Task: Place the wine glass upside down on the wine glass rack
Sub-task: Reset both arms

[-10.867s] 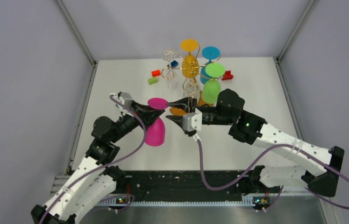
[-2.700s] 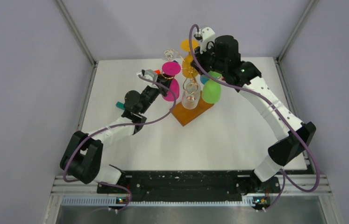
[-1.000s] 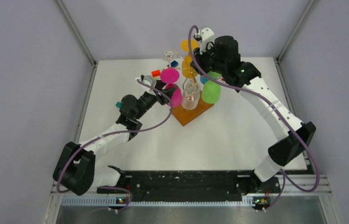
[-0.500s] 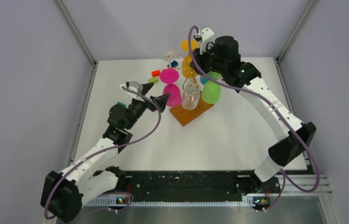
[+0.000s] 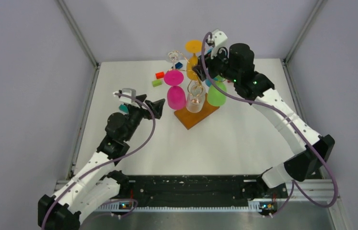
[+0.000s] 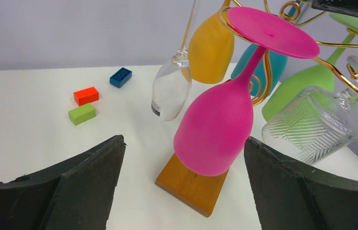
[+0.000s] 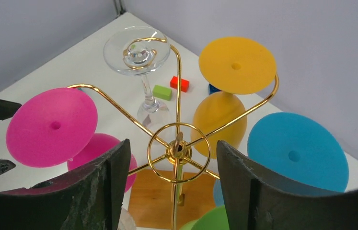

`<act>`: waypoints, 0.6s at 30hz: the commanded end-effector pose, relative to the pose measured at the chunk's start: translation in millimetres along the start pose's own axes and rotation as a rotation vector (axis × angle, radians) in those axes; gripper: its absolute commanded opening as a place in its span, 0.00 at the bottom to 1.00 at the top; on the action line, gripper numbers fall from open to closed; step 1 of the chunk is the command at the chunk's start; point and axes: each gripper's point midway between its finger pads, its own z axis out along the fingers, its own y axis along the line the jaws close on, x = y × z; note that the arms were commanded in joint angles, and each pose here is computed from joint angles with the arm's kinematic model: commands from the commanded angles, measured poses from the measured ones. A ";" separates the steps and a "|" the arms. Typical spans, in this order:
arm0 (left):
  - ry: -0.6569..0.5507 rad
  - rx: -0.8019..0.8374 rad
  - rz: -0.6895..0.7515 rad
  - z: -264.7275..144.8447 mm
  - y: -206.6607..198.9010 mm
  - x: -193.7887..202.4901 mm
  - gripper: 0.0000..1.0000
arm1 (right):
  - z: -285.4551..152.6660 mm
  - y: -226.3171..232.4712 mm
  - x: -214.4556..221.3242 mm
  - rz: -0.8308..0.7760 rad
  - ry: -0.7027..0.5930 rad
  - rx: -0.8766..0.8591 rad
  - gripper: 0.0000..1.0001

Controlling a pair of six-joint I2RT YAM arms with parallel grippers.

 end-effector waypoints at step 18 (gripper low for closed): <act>0.066 -0.409 -0.089 -41.1 71.8 35.6 0.99 | -164.2 -49.0 -11.7 0.054 -0.448 0.429 0.86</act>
